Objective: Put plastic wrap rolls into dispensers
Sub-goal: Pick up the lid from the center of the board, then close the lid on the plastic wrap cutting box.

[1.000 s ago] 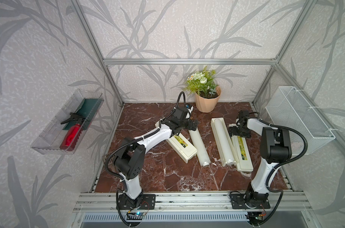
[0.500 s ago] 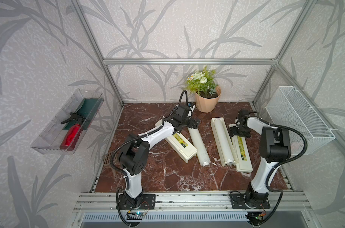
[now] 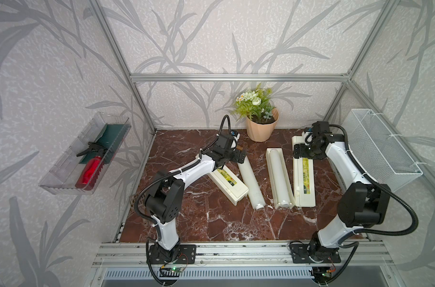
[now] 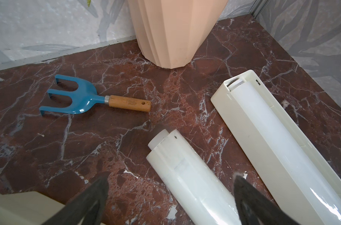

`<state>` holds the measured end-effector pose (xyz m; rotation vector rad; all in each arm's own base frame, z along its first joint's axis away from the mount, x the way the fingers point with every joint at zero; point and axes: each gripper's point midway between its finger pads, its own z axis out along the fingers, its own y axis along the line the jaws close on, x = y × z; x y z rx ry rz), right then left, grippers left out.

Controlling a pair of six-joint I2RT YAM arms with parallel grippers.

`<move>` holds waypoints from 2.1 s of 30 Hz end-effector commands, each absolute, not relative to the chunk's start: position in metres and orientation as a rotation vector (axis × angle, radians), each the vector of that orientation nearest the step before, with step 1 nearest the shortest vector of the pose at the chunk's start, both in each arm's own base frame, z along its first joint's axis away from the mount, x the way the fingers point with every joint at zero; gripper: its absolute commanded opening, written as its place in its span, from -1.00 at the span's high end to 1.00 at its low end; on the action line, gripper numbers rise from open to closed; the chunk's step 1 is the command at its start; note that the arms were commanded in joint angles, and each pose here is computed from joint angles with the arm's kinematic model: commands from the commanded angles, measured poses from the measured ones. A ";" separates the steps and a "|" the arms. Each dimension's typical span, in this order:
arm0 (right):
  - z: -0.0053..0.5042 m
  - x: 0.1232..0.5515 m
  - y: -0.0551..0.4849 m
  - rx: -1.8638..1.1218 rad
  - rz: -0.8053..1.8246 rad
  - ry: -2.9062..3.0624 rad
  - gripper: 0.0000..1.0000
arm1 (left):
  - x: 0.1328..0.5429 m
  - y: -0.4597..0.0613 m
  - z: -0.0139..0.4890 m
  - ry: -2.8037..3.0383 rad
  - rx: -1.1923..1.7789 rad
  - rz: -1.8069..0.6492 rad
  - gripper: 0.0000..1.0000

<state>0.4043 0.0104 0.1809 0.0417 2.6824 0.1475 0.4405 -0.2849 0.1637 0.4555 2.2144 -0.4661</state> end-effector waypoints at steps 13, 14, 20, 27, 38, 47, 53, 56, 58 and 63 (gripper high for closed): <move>0.218 0.373 0.048 0.138 0.255 2.704 -0.42 | 0.426 -0.280 0.177 2.180 0.480 -0.492 -0.98; 0.215 0.373 0.049 0.161 0.261 2.708 -0.40 | 0.425 -0.281 0.175 2.190 0.491 -0.499 -0.98; 0.210 0.386 0.073 0.192 0.281 2.687 -0.39 | 0.419 -0.283 0.167 2.210 0.513 -0.522 -0.99; 0.183 0.415 0.090 0.171 0.230 2.748 -0.40 | 0.411 -0.280 0.164 2.219 0.532 -0.519 -0.99; 0.173 0.435 0.101 0.163 0.195 2.734 -0.39 | 0.406 -0.273 0.161 2.228 0.546 -0.489 -0.98; 0.164 0.455 0.115 0.134 0.193 2.756 -0.40 | 0.401 -0.280 0.160 2.225 0.594 -0.532 -0.98; 0.166 0.457 0.123 0.130 0.223 2.781 -0.39 | 0.390 -0.292 0.157 2.222 0.670 -0.613 -0.98; 0.172 0.455 0.127 0.127 0.254 2.804 -0.38 | 0.389 -0.291 0.155 2.227 0.686 -0.606 -0.99; 0.176 0.455 0.129 0.131 0.274 2.815 -0.36 | 0.389 -0.292 0.155 2.227 0.690 -0.604 -0.99; 0.180 0.459 0.131 0.138 0.284 2.856 -0.36 | 0.388 -0.295 0.154 2.231 0.695 -0.629 -0.98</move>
